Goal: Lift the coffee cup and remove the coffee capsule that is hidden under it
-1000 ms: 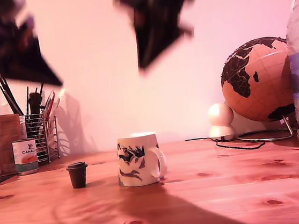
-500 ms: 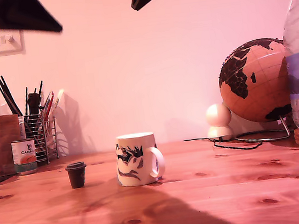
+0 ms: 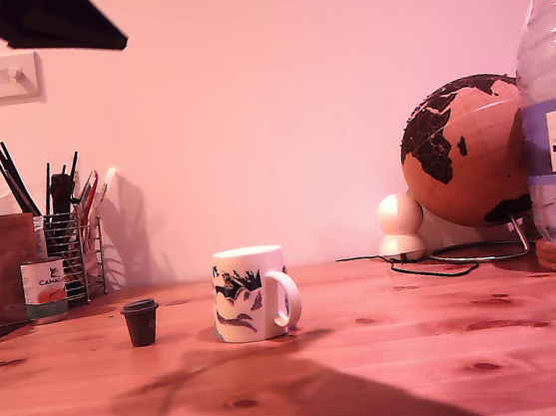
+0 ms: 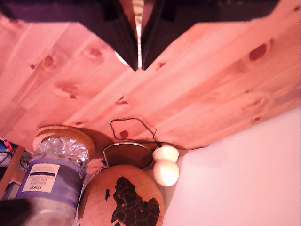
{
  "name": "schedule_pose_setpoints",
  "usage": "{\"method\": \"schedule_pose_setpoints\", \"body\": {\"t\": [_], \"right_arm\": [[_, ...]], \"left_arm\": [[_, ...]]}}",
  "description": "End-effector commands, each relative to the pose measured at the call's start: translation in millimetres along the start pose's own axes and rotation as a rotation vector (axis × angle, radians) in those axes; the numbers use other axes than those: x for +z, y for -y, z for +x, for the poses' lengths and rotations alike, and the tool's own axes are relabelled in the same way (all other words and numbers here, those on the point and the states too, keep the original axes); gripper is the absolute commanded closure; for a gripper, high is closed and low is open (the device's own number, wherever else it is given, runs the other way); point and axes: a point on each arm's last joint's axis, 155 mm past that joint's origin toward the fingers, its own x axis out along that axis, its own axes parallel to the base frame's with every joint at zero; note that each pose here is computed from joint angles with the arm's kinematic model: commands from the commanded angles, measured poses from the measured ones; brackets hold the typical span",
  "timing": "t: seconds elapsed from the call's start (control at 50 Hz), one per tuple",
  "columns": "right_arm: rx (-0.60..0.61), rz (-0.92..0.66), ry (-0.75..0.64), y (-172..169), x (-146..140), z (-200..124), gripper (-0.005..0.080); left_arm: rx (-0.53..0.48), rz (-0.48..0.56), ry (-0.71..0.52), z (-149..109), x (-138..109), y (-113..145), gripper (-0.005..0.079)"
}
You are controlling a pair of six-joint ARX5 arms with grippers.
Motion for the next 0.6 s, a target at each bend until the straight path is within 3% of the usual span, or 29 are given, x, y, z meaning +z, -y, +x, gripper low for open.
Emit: {"method": "schedule_pose_setpoints", "body": {"t": [0.0, 0.38, 0.58], "right_arm": [[0.005, 0.017, -0.005, -3, -17, 11, 0.0764], [-0.003, 0.028, 0.129, -4, -22, 21, 0.0764], [0.041, 0.036, 0.087, -13, -41, 25, 0.0764]], "left_arm": [[0.007, -0.013, -0.015, 5, -15, -1, 0.0762], [0.03, -0.013, 0.077, 9, -14, -6, 0.0762], [0.023, -0.018, 0.069, 9, -18, -4, 0.0762]]}}
